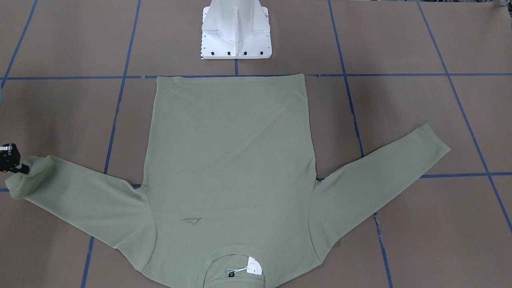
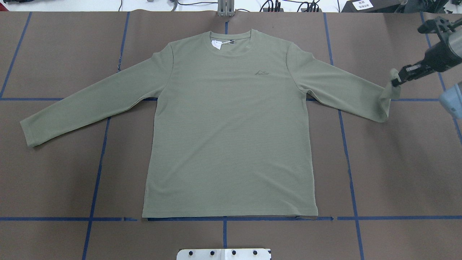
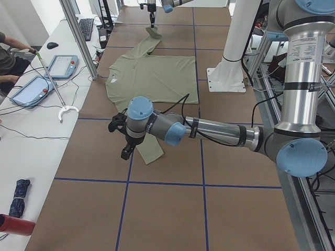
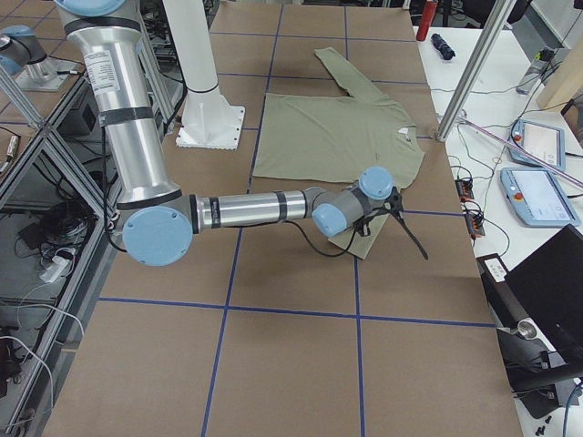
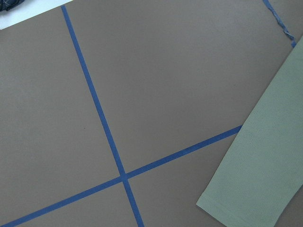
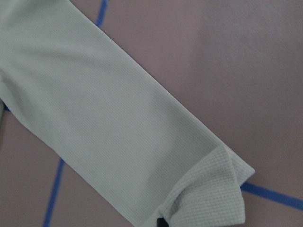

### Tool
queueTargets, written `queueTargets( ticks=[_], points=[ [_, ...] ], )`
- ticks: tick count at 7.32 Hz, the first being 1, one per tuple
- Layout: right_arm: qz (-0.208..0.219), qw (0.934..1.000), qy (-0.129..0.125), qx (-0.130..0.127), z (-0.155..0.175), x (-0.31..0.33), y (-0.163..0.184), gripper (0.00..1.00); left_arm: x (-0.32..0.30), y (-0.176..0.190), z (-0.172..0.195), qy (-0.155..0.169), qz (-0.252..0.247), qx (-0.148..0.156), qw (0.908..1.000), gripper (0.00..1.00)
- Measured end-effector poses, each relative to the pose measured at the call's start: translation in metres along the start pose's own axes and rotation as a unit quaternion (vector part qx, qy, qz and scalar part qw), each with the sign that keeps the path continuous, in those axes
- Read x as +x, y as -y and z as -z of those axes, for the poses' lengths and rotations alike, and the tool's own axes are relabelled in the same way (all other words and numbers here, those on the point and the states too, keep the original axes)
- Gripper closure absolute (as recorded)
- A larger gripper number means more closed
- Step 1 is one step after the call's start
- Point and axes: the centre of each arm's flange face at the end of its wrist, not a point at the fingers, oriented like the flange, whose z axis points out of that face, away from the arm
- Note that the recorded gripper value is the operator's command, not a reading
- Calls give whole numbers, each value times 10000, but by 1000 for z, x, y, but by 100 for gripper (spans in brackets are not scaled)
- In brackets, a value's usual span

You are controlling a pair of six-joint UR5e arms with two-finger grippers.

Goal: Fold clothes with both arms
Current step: 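Lift the sleeve cuff with the right gripper and fold it across the shirt body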

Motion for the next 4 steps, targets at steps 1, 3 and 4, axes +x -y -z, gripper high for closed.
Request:
queueTargets(
  ticks=[1, 3, 4],
  points=[
    [-154, 9998, 107, -37, 0, -63, 43, 100, 0, -1, 0, -5, 4, -4, 10000, 0],
    [-577, 9980, 251, -25, -14, -207, 109, 100, -1, -3, -1, -10, 13, -16, 10000, 0],
    [-602, 9977, 296, 64, -19, -275, 130, 100, -2, -4, -2, -8, 23, -28, 10000, 0]
  ],
)
